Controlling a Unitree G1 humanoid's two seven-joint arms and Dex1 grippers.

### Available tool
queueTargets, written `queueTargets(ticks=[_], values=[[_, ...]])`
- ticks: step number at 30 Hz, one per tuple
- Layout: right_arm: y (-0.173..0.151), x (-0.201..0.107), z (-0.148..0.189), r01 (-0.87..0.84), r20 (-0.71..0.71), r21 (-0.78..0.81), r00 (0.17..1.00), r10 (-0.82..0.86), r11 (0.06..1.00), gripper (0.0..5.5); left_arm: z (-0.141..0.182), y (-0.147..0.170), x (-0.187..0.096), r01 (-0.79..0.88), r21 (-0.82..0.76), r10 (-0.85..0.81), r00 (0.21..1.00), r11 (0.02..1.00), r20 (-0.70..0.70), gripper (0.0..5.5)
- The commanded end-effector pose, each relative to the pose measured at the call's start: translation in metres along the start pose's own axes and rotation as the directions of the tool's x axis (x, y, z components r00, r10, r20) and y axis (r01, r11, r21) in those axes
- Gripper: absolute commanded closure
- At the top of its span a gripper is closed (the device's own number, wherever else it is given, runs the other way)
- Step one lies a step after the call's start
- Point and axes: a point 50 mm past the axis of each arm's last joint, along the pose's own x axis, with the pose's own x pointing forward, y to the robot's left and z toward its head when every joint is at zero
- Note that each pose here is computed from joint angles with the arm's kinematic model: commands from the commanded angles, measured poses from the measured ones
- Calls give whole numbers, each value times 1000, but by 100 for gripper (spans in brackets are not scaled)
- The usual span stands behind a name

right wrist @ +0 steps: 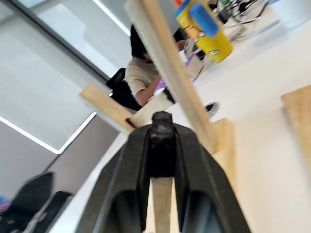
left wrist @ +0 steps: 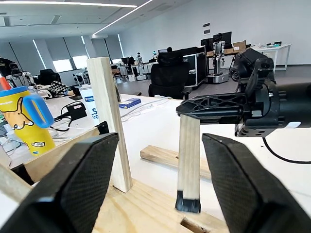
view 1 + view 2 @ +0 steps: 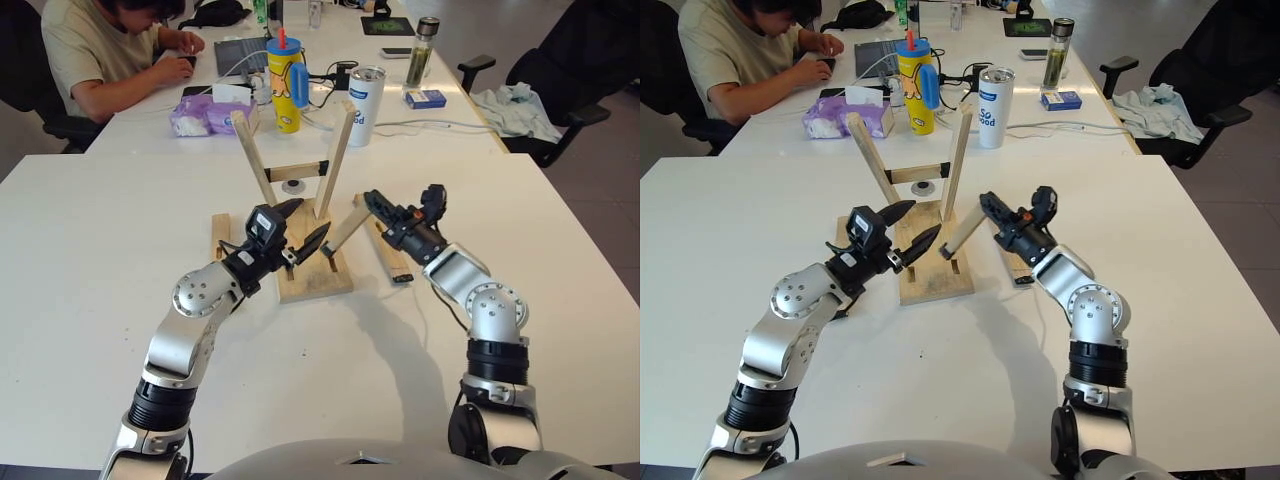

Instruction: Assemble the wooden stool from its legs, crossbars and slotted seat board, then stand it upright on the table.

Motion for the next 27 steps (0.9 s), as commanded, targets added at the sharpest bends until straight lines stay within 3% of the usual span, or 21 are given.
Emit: queueTargets(ticks=[1, 11, 19, 23, 27], values=[[-13, 9, 26, 69, 114, -137, 992, -53, 988, 504, -3, 4, 2, -23, -20, 23, 1000, 1000, -2, 233], [-38, 24, 18, 149, 149, -363, 984, -101, 920, 504, -7, -1, 10, 12, -2, -12, 1000, 1000, -13, 233], [-44, 36, 5, 178, 126, -404, 982, -138, 897, 504, -10, -3, 11, 24, 9, -24, 999, 1000, -27, 233], [-48, 36, -8, 193, 60, -458, 981, -187, 867, 504, -9, -2, 10, 12, 10, -12, 1000, 1000, -27, 233], [-57, 26, -44, 179, -74, -550, 962, -261, 815, 504, -11, -1, 8, -4, 5, 4, 999, 1000, -34, 233]])
